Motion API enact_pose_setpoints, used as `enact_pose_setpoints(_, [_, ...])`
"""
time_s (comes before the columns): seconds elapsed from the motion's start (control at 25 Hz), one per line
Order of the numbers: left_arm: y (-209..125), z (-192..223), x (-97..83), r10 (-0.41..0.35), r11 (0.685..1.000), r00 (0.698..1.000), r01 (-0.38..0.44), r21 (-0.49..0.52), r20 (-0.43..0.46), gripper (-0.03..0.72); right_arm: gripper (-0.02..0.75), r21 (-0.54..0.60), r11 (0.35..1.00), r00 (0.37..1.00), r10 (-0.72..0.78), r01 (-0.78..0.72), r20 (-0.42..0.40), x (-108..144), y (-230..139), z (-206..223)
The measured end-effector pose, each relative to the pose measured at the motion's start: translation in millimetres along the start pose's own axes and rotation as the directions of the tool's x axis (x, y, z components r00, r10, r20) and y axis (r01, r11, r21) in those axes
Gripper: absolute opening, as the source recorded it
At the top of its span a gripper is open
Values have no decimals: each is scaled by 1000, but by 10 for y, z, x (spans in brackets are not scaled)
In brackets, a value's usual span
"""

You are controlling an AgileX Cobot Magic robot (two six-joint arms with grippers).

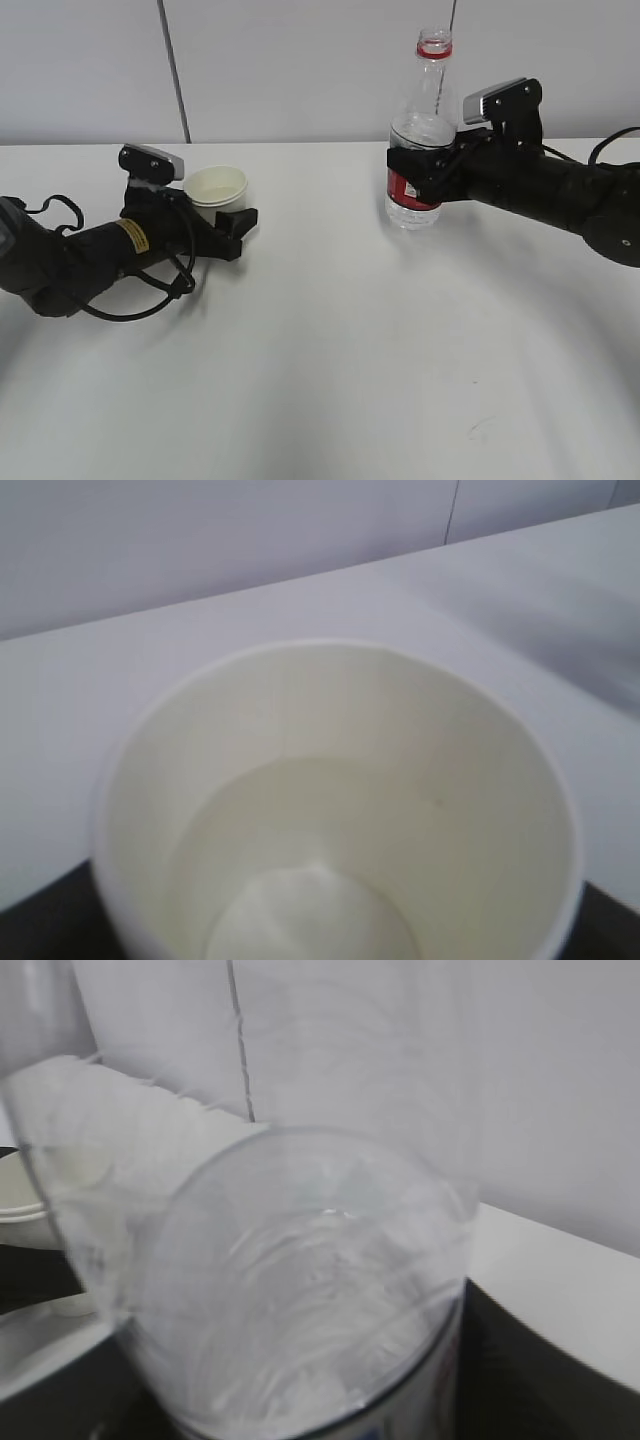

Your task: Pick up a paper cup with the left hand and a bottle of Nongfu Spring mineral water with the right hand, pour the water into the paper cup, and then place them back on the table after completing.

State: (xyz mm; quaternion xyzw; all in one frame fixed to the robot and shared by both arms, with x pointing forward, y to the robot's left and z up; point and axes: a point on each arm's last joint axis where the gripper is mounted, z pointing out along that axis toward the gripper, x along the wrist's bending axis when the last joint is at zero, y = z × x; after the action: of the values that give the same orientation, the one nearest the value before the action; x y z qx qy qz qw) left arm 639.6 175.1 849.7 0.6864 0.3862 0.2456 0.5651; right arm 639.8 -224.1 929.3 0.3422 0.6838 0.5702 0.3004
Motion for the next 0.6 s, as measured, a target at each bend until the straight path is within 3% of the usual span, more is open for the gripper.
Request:
enact_pose_setpoints(0.2, [-6, -25, -7, -16, 1000, 1000, 15, -22, -4, 583, 445, -3, 1000, 1000, 2, -2, 2, -2, 2, 0])
enact_pose_setpoints(0.6, [-28, -189, -71, -47, 999, 999, 47, -19, -14, 589, 445, -3, 1000, 1000, 0, 0, 2, -2, 2, 0])
